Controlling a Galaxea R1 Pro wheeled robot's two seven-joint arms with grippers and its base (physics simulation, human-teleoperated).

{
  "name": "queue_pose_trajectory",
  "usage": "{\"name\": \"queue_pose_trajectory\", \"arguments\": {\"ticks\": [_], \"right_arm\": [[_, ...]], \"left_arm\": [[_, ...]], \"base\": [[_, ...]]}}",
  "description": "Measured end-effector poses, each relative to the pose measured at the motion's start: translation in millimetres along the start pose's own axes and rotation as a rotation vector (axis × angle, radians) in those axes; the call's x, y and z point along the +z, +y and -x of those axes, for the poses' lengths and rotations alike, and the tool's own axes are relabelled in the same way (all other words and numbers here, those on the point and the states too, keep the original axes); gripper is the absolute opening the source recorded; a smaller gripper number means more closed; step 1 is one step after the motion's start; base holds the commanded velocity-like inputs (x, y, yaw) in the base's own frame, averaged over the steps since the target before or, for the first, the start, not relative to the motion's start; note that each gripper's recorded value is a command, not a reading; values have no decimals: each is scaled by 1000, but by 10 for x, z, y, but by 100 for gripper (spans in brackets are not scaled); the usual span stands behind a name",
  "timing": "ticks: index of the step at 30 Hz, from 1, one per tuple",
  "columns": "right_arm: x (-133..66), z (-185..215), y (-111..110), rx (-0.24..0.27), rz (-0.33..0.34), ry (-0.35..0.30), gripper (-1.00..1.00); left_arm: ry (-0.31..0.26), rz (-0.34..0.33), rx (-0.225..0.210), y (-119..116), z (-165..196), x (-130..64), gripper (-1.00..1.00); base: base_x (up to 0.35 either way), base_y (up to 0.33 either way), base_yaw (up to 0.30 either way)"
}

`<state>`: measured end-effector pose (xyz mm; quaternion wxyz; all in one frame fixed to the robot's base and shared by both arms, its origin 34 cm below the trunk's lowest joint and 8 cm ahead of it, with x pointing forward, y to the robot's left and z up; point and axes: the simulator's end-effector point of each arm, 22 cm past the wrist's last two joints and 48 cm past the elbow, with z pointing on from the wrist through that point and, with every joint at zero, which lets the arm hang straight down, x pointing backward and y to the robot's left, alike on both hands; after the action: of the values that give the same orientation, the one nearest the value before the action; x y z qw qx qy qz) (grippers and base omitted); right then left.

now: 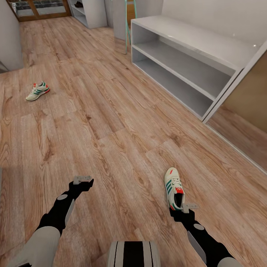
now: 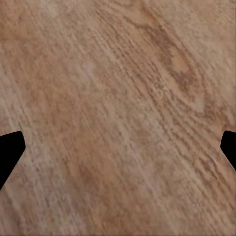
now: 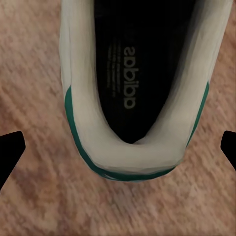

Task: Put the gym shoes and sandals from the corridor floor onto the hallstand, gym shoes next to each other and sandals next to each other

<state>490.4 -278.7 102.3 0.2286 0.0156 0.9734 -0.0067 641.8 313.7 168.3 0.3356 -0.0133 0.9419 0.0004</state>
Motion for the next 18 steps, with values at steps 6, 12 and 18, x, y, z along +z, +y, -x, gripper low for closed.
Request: {"name": "queue_pose_trajectory", "arguments": {"ticks": [6,12,18], "right_arm": [[0,0,-1,0,0,0,100],[0,0,-3,0,0,0,100],[-2,2,-3,0,0,0,100]], "left_arm": [[-2,1,0,5,12,-1,100],[-3,1,1,4,13,-1,100],[-3,6,1,14,15,-3,100]], "base": [[0,0,0],[11,0,0],[157,0,0]]}}
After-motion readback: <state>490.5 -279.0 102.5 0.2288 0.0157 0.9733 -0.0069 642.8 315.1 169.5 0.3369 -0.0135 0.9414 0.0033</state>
